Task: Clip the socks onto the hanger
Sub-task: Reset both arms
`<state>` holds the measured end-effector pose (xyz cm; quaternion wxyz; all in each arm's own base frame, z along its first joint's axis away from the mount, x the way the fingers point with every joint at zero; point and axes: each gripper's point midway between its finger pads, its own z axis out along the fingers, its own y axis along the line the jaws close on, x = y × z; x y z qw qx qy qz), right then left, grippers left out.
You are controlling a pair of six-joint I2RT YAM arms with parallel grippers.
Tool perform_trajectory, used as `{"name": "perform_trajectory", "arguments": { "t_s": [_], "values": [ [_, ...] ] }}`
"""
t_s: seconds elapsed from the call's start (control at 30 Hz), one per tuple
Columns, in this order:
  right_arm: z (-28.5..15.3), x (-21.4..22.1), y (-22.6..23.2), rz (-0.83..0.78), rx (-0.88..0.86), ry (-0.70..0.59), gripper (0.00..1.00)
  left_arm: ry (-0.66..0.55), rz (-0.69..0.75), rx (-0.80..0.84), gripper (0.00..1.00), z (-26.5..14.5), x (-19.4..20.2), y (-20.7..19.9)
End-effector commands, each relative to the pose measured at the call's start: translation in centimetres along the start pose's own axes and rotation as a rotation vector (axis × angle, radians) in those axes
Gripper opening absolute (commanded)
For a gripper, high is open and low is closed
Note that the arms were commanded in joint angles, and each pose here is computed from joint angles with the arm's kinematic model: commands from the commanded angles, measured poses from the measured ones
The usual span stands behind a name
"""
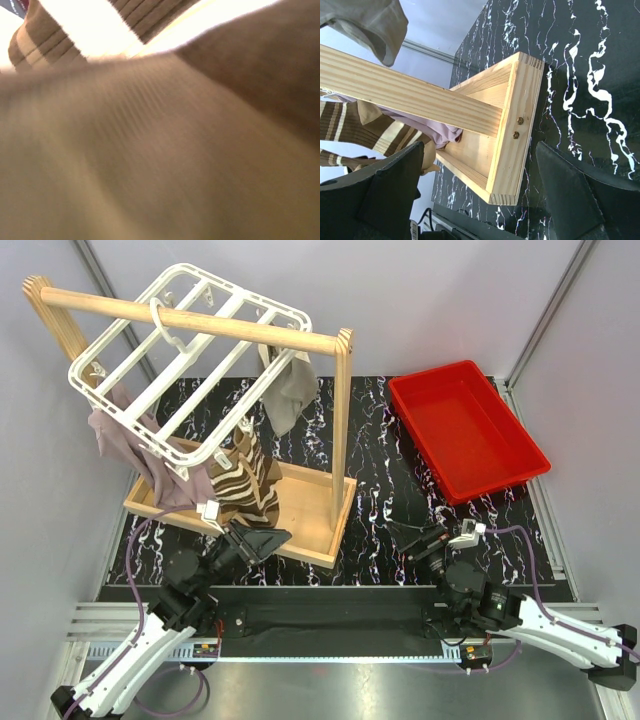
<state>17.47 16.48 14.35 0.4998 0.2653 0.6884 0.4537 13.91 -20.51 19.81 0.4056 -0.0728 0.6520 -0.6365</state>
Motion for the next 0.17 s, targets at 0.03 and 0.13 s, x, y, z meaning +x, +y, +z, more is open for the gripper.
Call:
{"name": "perform_trajectory", "arguments": {
  "t_s": [0.03, 0.13],
  "values": [
    [-0.16, 0.96, -6.64, -0.172, 0.181, 0.0, 1.0, -0.011, 0.018, -0.036, 0.99, -0.19, 1.92, 5.18],
    [-0.24, 1.16, -6.37, -0.176, 0.165, 0.016, 1.0, -0.008, 0.015, -0.044, 0.99, -0.22, 1.98, 5.39]
  ]
}}
